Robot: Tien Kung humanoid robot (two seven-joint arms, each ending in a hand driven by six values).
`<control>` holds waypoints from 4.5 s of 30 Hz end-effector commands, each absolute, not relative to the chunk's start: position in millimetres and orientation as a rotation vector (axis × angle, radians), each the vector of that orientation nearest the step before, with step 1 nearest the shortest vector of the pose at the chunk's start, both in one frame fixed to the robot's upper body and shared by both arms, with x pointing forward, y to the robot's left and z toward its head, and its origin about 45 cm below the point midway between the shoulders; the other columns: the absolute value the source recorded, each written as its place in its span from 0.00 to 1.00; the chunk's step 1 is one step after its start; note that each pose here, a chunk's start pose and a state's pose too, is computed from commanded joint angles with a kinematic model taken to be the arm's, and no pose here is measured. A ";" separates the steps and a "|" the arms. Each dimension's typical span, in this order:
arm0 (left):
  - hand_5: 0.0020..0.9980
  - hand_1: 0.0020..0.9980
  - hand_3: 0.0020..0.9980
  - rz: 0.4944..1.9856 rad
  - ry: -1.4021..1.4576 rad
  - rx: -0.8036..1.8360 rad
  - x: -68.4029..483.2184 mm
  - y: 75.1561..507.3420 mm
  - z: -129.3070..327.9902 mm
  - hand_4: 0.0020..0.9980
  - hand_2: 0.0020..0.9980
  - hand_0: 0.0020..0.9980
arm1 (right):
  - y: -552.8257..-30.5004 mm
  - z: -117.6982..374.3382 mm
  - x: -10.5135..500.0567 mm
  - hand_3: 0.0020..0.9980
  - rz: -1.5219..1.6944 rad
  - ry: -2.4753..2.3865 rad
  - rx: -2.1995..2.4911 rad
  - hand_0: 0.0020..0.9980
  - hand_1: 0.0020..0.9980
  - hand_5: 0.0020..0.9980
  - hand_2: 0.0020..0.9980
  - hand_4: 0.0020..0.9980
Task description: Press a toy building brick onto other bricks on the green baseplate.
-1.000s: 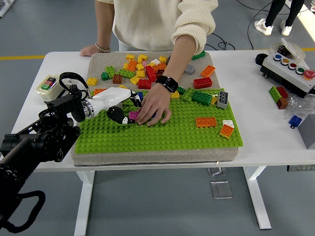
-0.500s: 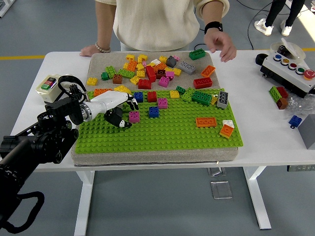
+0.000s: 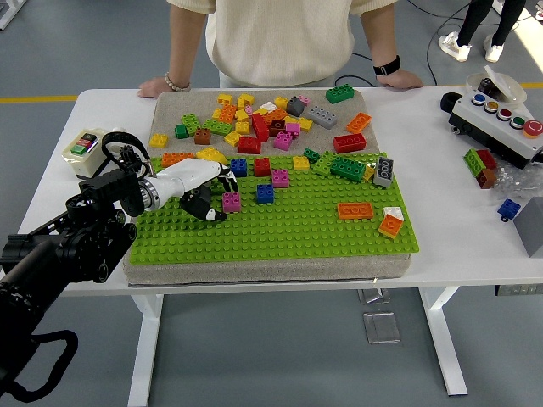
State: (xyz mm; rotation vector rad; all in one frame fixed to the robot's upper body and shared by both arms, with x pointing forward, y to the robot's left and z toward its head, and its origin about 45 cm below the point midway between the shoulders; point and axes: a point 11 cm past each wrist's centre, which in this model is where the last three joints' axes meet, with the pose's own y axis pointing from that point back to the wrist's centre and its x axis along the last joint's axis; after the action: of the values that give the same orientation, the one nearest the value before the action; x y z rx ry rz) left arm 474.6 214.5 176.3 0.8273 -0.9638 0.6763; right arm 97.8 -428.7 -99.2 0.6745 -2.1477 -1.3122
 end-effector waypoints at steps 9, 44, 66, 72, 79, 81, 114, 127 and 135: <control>0.17 0.72 0.57 0.675 -0.966 0.826 476.1 212.4 179.0 0.83 0.61 0.86 | -428.8 -99.0 98.3 0.58 -1.311 -2.151 0.674 0.73 0.66 0.50 0.71 0.92; 0.00 0.57 0.55 0.679 -0.972 0.816 478.2 211.5 189.2 0.68 0.57 0.71 | -430.5 -98.6 97.7 0.58 -1.307 -2.153 0.676 0.73 0.66 0.50 0.71 0.92; 0.00 0.57 0.56 0.732 -0.990 0.740 459.3 229.1 219.1 0.71 0.58 0.69 | -439.6 -95.9 95.3 0.58 -1.304 -2.184 0.665 0.73 0.66 0.50 0.71 0.92; 0.00 0.57 0.56 0.758 -0.973 0.725 448.8 233.3 218.9 0.72 0.58 0.69 | -441.3 -95.5 94.3 0.58 -1.308 -2.190 0.662 0.73 0.66 0.50 0.71 0.92; 0.00 0.57 0.56 0.793 -0.940 0.721 433.6 243.2 213.4 0.72 0.58 0.69 | -444.0 -95.2 91.4 0.58 -1.315 -2.192 0.653 0.73 0.66 0.50 0.71 0.92; 0.00 0.57 0.56 0.800 -0.931 0.721 429.3 245.1 211.1 0.72 0.58 0.69 | -444.4 -95.1 90.9 0.58 -1.316 -2.194 0.652 0.73 0.66 0.50 0.71 0.92; 0.01 0.57 0.56 0.858 -0.809 0.779 401.1 275.3 173.1 0.72 0.58 0.69 | -444.9 -95.3 89.1 0.58 -1.317 -2.188 0.650 0.73 0.66 0.50 0.71 0.92; 0.05 0.57 0.56 0.851 -0.791 0.781 398.2 273.9 169.2 0.71 0.58 0.70 | -444.4 -95.4 89.3 0.58 -1.316 -2.188 0.649 0.73 0.66 0.50 0.71 0.92; 0.06 0.57 0.56 0.857 -0.791 0.779 399.5 274.5 170.6 0.71 0.58 0.72 | -444.5 -95.4 89.6 0.58 -1.318 -2.188 0.649 0.73 0.66 0.50 0.71 0.92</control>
State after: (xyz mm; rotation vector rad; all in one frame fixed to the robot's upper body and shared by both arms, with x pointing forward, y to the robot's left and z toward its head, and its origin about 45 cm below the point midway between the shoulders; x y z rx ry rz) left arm 399.5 274.5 170.6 0.7790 -0.7914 0.8570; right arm 89.6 -444.5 -95.4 0.6491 -2.1882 -1.3178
